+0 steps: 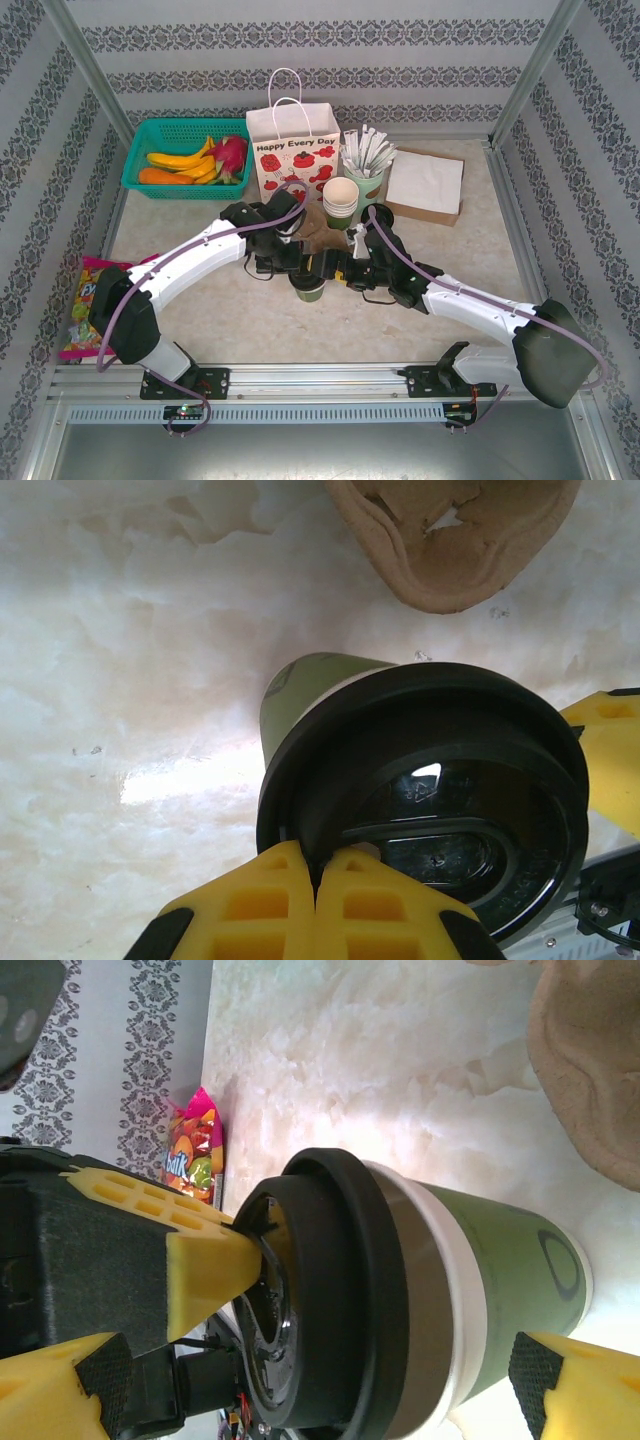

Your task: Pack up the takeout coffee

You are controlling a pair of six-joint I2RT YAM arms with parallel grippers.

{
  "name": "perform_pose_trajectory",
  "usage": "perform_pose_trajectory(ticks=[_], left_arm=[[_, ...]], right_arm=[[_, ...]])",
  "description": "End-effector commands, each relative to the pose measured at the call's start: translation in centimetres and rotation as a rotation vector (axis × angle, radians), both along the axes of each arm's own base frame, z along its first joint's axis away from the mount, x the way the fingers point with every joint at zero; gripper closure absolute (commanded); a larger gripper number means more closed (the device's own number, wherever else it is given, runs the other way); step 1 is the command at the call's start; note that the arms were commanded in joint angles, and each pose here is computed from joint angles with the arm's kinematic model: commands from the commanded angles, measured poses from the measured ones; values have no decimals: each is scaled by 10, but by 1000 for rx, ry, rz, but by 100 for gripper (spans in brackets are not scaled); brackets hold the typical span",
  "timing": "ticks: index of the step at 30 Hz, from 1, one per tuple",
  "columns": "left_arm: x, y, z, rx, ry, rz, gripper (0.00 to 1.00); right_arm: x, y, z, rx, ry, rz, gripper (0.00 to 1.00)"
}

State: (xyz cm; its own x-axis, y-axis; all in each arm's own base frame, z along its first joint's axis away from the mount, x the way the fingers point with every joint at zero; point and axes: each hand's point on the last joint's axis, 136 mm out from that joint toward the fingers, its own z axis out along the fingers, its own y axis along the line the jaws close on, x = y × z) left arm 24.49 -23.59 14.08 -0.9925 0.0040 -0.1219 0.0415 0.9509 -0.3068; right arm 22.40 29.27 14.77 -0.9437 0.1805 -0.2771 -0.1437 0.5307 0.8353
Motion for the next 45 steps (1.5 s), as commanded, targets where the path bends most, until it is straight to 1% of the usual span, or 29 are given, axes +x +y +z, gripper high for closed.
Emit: perform_pose_trajectory(ticks=[1, 6, 9, 12, 16, 19, 22, 25, 31, 34, 36, 39, 41, 45], left_arm=[[-5, -6, -12, 8, 26, -12, 100], [-7, -7, -20, 21, 28, -22, 100], [-11, -6, -34, 39, 48, -23, 100], [-14, -1, -45, 74, 63, -25, 100], [-13, 1, -46, 88, 54, -31, 100], [-12, 2, -45, 97, 50, -38, 100], [-12, 2, -44, 96, 51, -41, 100], [-11, 1, -42, 92, 48, -40, 100], [-11, -1, -42, 88, 50, -41, 100], [-11, -1, -41, 86, 52, -43, 100], [-11, -2, -41, 84, 51, -45, 100], [-10, -3, -41, 82, 53, -45, 100], [-10, -4, -41, 81, 54, -47, 100], [-10, -5, -41, 78, 55, -50, 100]], right_arm=[[1, 10, 16, 32, -46, 35, 2], [-1, 13, 16, 40, -50, 43, 2], [0, 12, 16, 42, -54, 33, 2], [1, 5, 23, 30, -93, 17, 2], [8, -22, 22, -2, -123, -72, 2], [10, -50, 10, -35, -76, -131, 2], [4, -68, -6, -123, -29, -128, 3], [0, -73, -9, -148, -17, -106, 16], [-4, -52, 0, -55, 0, 7, 39], [-5, -40, 5, -13, 5, 59, 45], [-3, -37, 5, -15, 7, 67, 48], [-1, -32, 7, 4, -1, 77, 50], [1, -29, 6, 2, 2, 76, 52], [3, -29, -6, -29, 33, 69, 58]])
